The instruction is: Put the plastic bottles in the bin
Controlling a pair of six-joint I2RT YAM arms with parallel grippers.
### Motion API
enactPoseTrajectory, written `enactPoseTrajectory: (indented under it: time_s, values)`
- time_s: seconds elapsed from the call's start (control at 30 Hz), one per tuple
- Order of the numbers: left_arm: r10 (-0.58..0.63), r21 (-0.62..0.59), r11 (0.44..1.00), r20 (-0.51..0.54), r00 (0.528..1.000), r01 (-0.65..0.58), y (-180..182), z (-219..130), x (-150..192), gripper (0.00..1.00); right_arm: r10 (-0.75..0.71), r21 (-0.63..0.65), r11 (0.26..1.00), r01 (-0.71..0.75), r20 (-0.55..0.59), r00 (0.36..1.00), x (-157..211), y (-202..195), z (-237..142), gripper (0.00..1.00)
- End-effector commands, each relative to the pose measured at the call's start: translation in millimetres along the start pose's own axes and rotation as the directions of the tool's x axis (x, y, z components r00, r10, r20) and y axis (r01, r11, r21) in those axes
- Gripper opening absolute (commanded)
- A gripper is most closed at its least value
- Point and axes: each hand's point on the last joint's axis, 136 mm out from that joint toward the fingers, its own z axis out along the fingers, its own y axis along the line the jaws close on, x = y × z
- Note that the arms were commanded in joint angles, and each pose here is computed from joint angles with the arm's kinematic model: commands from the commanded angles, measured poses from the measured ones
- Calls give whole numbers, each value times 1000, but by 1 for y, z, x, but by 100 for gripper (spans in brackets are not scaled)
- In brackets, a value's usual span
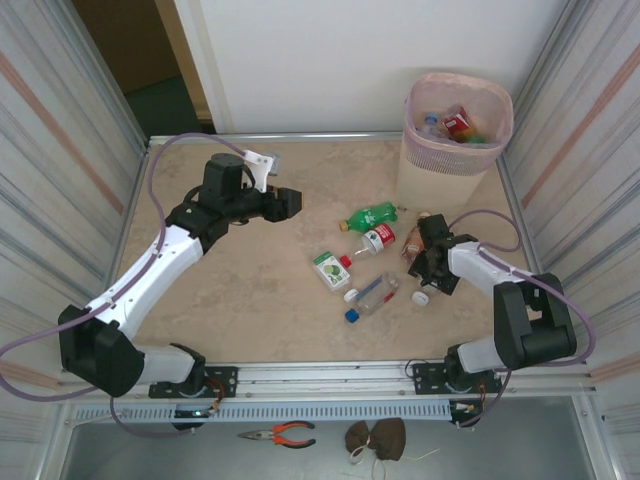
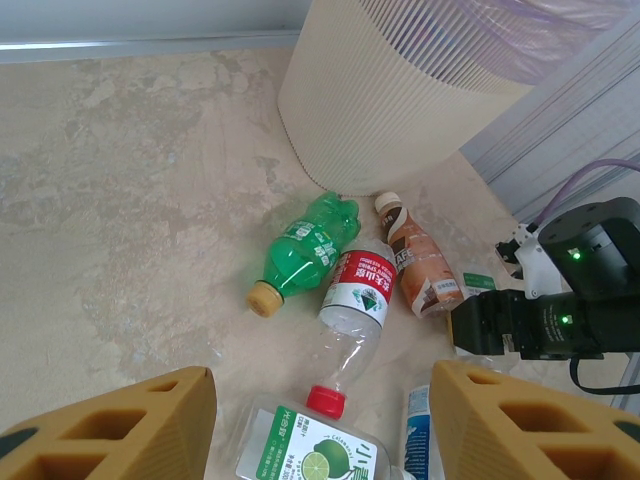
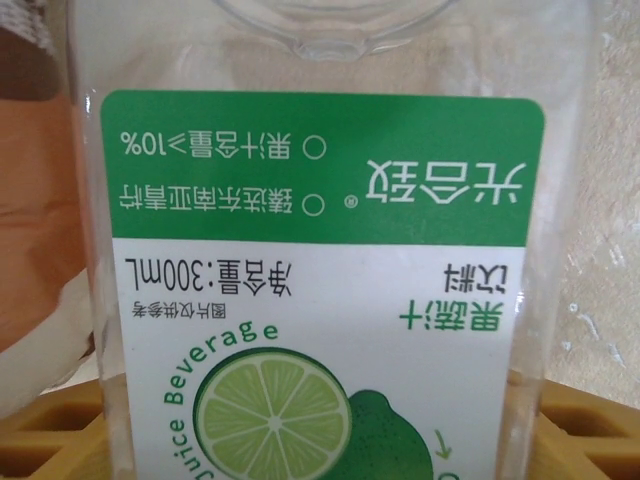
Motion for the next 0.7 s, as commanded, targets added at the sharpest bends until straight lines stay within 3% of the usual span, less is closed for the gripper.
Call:
enactPoseTrajectory:
  time_s: [0.0,0.3,0.67]
  values:
    - [-12,0,1000,-3,1000,12,1,0,-2,58,-15,-6,1000,15,13,1000,-1,-4,-8,67]
    - [-14,3,1000,-6,1000,14,1,0,-3,58,-28,-1,1000,28,62,998,-12,-9,-40,64]
    - [-13,7,1000,-3,1000,13,0,0,-3,58,-68,-75,993,88,233,970,-56,-2,-125,63]
